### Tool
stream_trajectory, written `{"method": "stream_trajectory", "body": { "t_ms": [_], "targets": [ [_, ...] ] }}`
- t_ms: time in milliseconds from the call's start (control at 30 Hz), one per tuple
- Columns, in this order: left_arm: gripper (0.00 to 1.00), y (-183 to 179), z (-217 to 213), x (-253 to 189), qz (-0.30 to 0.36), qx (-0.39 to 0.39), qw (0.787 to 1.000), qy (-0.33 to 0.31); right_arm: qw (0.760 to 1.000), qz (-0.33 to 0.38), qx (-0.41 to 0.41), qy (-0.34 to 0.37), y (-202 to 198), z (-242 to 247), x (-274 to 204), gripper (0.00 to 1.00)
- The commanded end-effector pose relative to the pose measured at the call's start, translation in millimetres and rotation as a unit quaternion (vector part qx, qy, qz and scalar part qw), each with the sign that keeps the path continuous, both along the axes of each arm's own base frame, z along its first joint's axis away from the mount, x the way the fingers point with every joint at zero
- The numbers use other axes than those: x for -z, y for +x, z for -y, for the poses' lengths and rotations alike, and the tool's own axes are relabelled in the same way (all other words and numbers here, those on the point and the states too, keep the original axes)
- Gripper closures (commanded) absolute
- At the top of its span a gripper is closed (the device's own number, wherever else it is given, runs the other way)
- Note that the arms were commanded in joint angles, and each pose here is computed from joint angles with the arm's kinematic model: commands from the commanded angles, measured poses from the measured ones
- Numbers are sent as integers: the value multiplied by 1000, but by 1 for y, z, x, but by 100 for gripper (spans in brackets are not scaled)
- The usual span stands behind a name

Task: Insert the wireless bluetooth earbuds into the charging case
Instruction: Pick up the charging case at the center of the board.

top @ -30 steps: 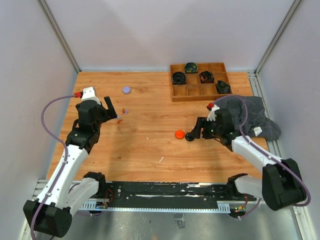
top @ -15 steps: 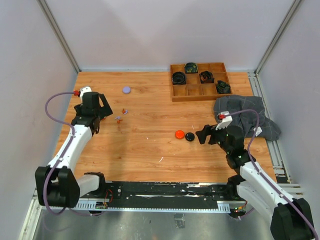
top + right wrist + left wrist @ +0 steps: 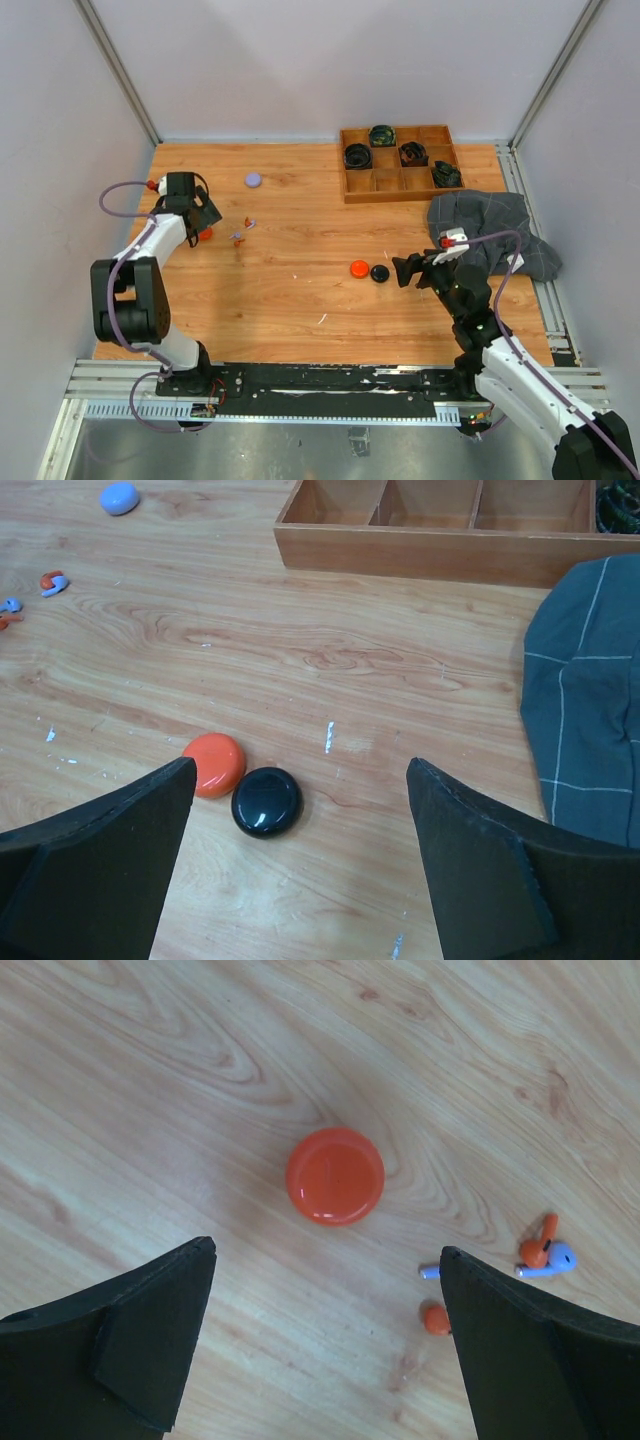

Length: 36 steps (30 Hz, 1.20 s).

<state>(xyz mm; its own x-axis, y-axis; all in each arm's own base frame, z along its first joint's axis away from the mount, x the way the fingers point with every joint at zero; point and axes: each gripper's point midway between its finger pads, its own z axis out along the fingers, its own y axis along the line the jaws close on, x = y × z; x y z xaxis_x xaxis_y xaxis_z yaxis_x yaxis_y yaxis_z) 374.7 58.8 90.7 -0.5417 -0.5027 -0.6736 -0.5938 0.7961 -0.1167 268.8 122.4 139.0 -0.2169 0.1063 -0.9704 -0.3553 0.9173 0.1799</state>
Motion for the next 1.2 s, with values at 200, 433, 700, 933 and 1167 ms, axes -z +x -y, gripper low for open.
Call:
{"method": "stream_trajectory", "body": {
  "t_ms": [200, 433, 700, 933, 1167],
  "targets": [
    [12, 42, -10, 31, -16, -6, 999, -45, 999, 39, 26, -22, 4, 8, -7, 12],
    [24, 44, -18, 56, -47, -10, 998, -52, 999, 40, 24, -28, 5, 7, -6, 13],
    [38, 36, -15, 75, -83, -2, 995, -60, 999, 39, 24, -24, 6, 6, -5, 13],
    [56, 26, -11, 67, -95, 10, 993, -63, 999, 43, 10, -21, 4, 2, -9, 14],
    [64, 22, 6, 28, -57, 48, 993, -88, 999, 47, -15, -18, 1, -6, -15, 15]
  ]
}}
